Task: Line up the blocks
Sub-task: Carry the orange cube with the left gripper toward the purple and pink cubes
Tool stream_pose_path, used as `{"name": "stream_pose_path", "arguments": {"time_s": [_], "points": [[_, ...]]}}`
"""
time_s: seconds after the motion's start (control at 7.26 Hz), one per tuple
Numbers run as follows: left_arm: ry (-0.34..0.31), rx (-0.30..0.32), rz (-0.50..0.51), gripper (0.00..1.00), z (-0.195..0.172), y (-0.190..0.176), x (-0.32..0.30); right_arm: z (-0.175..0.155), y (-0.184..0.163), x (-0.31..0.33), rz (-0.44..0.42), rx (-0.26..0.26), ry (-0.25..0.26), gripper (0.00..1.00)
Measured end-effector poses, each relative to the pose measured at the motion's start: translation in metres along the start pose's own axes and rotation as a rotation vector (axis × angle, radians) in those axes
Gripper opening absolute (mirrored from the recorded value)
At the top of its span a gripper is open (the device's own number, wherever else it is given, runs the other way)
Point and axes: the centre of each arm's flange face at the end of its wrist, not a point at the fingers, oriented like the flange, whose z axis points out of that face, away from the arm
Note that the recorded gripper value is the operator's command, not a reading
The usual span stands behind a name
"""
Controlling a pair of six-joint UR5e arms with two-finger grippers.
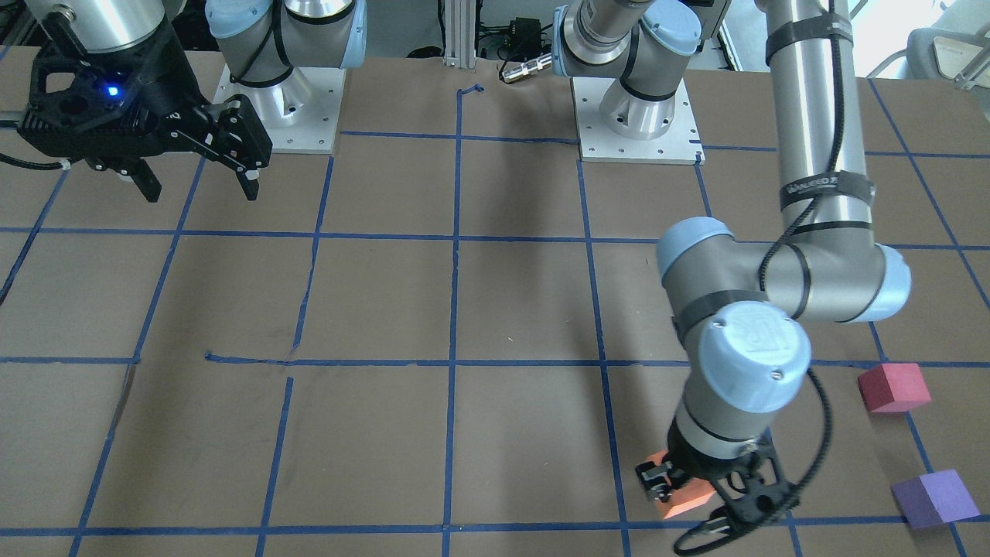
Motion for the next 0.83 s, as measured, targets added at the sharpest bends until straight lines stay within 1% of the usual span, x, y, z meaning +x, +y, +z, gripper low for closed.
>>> {"name": "stream_pose_path", "arguments": {"time_s": [0.14,0.41,0.55,0.69,0.83], "points": [[-0.001,-0.005,0.001,0.00,0.002,-0.021,-0.049,0.000,0.001,-0.001,-0.001,-0.006,-0.013,1.00],[-0.023,-0.025,0.023,0.00,0.011,-0.048,-0.149,-0.006,0.003,-0.005,0.008,-0.007,-0.058,1.00],[-0.030,-0.026,0.064,0.00,0.012,-0.057,-0.190,-0.006,0.003,-0.006,0.010,-0.008,-0.066,1.00],[-0.035,-0.022,0.126,0.00,0.012,-0.065,-0.214,-0.005,0.004,-0.006,0.008,-0.012,-0.065,1.00],[-0.040,-0.017,0.181,0.00,0.012,-0.072,-0.234,-0.002,0.005,-0.005,0.003,-0.019,-0.052,1.00]]}}
